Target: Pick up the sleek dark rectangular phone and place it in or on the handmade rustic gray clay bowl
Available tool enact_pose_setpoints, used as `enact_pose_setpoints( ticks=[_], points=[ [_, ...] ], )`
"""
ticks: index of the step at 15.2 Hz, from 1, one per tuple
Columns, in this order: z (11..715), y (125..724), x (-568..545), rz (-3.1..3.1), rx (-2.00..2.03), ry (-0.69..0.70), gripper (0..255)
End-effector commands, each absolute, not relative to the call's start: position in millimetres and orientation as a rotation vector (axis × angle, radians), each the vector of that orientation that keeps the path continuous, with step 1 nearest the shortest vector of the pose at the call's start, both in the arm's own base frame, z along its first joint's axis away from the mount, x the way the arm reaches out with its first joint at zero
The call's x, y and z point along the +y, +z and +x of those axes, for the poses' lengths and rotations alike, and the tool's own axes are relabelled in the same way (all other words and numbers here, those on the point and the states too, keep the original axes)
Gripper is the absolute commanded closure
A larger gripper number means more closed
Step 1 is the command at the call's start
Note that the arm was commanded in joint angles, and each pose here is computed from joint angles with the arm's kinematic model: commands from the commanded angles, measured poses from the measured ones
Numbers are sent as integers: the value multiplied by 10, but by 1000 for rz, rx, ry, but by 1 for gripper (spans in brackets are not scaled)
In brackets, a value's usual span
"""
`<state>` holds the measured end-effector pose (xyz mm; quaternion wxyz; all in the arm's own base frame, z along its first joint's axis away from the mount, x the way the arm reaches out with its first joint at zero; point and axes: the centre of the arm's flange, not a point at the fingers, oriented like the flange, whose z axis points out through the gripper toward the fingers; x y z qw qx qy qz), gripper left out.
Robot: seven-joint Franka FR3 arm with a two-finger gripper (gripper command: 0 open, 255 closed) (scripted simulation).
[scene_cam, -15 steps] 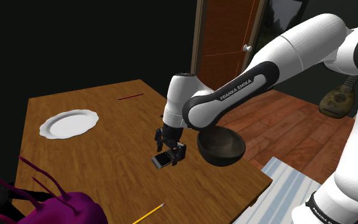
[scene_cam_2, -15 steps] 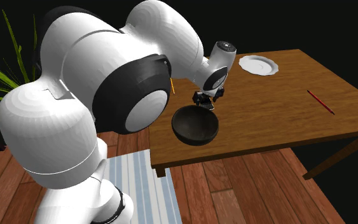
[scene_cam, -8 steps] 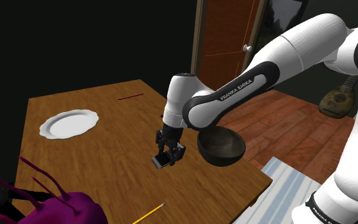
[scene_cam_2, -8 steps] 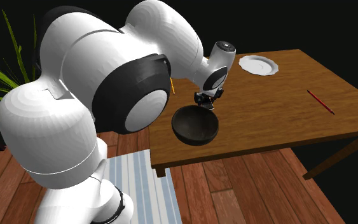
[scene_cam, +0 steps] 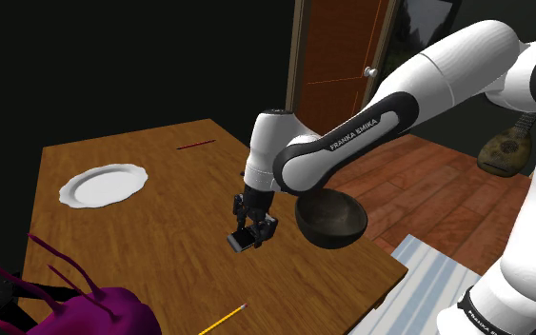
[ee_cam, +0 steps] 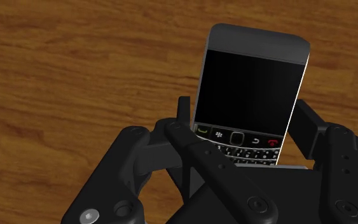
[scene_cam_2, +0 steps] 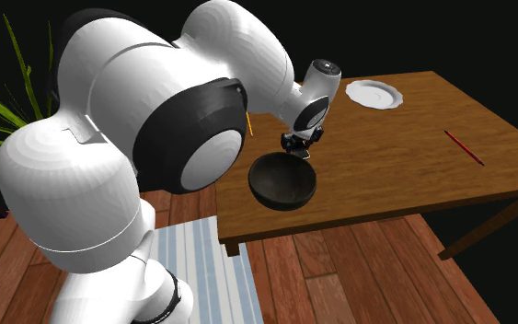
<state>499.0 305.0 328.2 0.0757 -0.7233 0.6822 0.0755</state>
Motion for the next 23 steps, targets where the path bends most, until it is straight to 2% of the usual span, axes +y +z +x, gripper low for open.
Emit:
enact_pose_setpoints(
  ticks=[1, 23],
  points=[
    [4992, 3325, 3045, -2169, 2047, 228, 255],
    [4992, 4487, 3045, -2169, 2047, 228, 255]
  ],
)
